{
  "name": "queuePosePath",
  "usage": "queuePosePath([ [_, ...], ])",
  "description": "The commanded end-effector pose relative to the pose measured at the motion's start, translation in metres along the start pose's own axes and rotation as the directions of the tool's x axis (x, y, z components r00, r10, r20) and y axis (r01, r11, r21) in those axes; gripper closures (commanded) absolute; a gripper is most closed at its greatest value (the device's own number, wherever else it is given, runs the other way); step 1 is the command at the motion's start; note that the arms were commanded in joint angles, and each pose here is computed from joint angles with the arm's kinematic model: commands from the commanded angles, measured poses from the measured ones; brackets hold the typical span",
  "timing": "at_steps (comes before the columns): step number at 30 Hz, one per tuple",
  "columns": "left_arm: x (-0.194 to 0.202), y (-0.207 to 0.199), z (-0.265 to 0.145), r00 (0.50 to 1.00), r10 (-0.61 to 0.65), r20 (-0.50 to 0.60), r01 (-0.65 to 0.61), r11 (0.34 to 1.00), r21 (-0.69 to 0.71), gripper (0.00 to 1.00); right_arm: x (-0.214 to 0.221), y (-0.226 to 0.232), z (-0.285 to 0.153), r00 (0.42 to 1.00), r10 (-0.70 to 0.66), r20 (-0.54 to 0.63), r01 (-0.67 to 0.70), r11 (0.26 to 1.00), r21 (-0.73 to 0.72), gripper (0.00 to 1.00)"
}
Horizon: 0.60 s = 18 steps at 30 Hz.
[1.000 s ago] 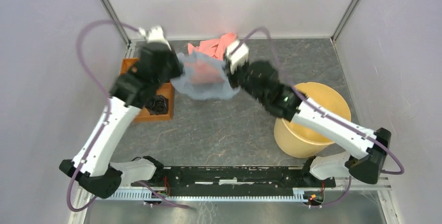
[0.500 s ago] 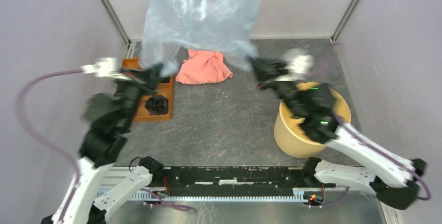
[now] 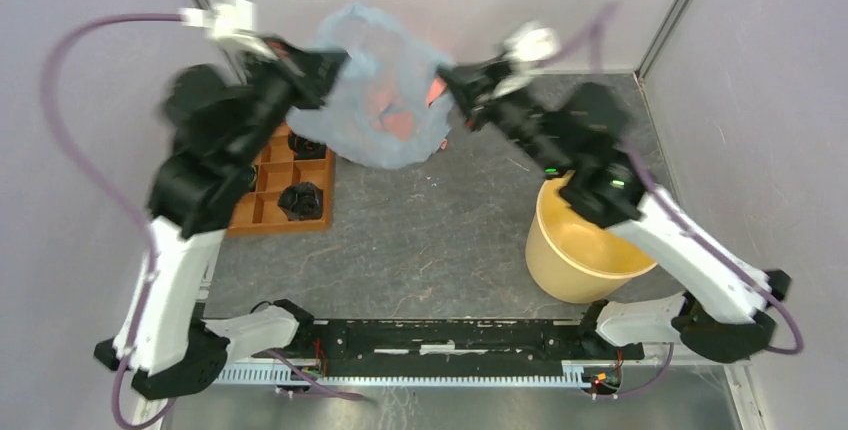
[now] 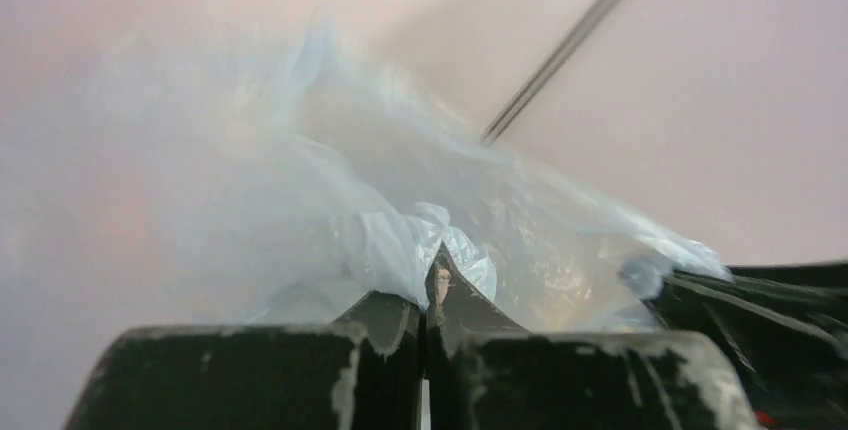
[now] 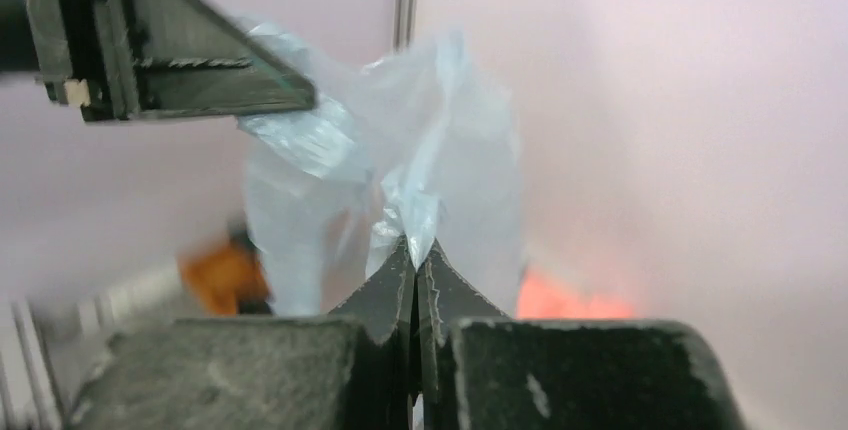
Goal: Put the trash bags into the trash bin
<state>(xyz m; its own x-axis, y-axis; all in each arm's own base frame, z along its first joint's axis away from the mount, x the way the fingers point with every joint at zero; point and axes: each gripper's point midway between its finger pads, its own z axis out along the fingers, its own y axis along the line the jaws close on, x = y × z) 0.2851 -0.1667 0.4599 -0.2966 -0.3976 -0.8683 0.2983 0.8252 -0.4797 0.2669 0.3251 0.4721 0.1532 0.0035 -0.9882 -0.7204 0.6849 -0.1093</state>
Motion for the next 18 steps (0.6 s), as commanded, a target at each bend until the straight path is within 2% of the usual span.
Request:
queuePosePath([
  [1,-0.117,-0.097,-0.107,0.931,-0.012,0.364,-0.149,0.900,0.409,0.98,-0.140,-0.012,-0.068,0.926,0.005,0.377,0.009,0.999,-0.034,1.00],
  [2,-0.120,-0.098,-0.121,0.911,-0.049,0.410,-0.150,0.886,0.439,0.98,-0.136,-0.008,-0.075,0.914,0.024,0.404,-0.002,0.999,-0.054,1.00],
  [3,-0.112,-0.086,-0.124,0.903,-0.067,0.423,-0.129,0.900,0.417,0.98,-0.131,-0.008,-0.085,0.903,0.040,0.428,-0.016,0.998,-0.059,0.99],
  [4,-0.098,-0.067,-0.119,0.906,-0.085,0.415,-0.081,0.927,0.367,0.98,-0.107,-0.005,-0.086,0.909,0.058,0.414,-0.035,0.997,-0.062,0.99],
  [6,-0.044,-0.001,-0.090,0.932,-0.115,0.344,0.068,0.987,0.146,0.98,-0.035,0.000,-0.070,0.955,0.079,0.284,-0.069,0.997,-0.045,1.00],
  [8,0.048,0.071,-0.059,0.979,-0.133,0.154,0.155,0.979,-0.136,0.98,0.064,0.008,-0.052,0.991,0.123,0.053,-0.123,0.992,-0.009,1.00],
  [10,0.141,0.125,-0.048,0.985,-0.152,-0.080,0.115,0.930,-0.349,0.98,0.155,0.024,-0.048,0.960,0.235,-0.155,-0.236,0.972,0.015,1.00],
  [11,0.175,0.143,-0.048,0.972,-0.166,-0.165,0.084,0.905,-0.416,0.98,0.184,0.039,-0.052,0.927,0.312,-0.209,-0.321,0.947,-0.006,1.00],
  [13,0.216,0.164,-0.049,0.949,-0.191,-0.251,0.051,0.878,-0.476,0.98,0.188,0.077,-0.053,0.909,0.366,-0.201,-0.404,0.893,-0.197,0.99],
  [14,0.219,0.161,-0.045,0.946,-0.191,-0.262,0.053,0.888,-0.457,0.98,0.181,0.081,-0.049,0.906,0.376,-0.195,-0.414,0.884,-0.220,0.99],
  [16,0.196,0.133,-0.033,0.956,-0.143,-0.256,0.052,0.942,-0.331,0.98,0.158,0.067,-0.033,0.928,0.329,-0.175,-0.358,0.917,-0.174,1.00],
  [18,0.141,0.095,-0.028,0.980,-0.066,-0.190,0.025,0.978,-0.206,0.98,0.105,0.045,-0.020,0.966,0.238,-0.102,-0.250,0.960,-0.129,1.00],
])
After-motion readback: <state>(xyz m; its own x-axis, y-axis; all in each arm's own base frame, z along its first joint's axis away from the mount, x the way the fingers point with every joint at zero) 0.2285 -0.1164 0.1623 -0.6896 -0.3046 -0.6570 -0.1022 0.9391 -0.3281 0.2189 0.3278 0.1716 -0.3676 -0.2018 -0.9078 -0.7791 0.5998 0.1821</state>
